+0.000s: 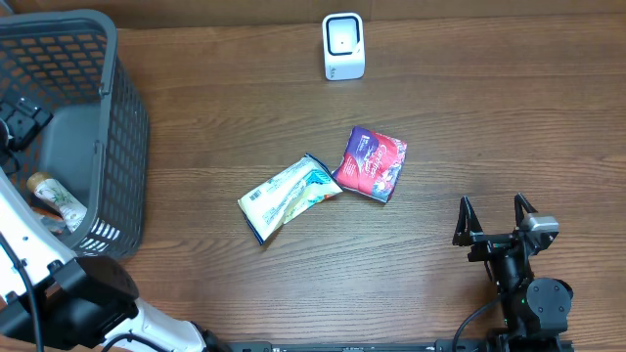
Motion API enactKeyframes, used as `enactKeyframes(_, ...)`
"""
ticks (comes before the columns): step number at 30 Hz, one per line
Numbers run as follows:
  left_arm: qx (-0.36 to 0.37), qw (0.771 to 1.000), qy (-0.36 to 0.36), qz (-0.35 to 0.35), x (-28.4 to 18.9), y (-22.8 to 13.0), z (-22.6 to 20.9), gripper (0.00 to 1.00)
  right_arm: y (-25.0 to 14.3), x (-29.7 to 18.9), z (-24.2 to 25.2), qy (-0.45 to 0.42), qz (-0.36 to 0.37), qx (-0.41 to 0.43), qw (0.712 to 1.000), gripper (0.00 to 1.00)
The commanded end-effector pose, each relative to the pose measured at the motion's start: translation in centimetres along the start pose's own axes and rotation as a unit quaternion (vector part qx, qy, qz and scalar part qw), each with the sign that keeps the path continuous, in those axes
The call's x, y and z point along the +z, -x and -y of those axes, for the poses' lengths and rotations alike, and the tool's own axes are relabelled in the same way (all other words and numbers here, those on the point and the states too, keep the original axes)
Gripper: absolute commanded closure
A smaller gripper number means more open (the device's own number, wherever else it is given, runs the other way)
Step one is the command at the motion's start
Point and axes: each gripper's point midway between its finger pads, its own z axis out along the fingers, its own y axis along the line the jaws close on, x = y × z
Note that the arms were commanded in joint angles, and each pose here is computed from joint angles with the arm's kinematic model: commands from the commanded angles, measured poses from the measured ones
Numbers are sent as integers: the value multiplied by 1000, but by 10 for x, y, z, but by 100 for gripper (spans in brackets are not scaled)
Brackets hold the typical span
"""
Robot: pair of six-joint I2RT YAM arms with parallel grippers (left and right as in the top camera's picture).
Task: Scan the item barcode
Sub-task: 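Lower the left gripper into the basket and grasp the white shampoo bottle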
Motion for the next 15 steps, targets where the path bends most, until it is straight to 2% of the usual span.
enactKeyframes(1, -1, 999, 21, -34, 35, -13, 0, 0, -1, 0, 2, -5, 5, -2, 1000, 0)
enactKeyframes(5, -4, 998, 38, -43, 60, -19, -4, 3, 0, 0, 2, -5, 5, -2, 1000, 0)
enactKeyframes(8, -18, 995, 89, -41, 72, -25, -21, 7, -1, 0, 2, -5, 5, -2, 1000, 0)
enactKeyframes(10, -31, 990, 131, -42, 78, -31, -35, 6, -1, 0, 2, -5, 5, -2, 1000, 0)
enactKeyframes(15, -15, 985, 163, -48, 98, -45, -42, 4, -1, 0, 2, -5, 5, -2, 1000, 0)
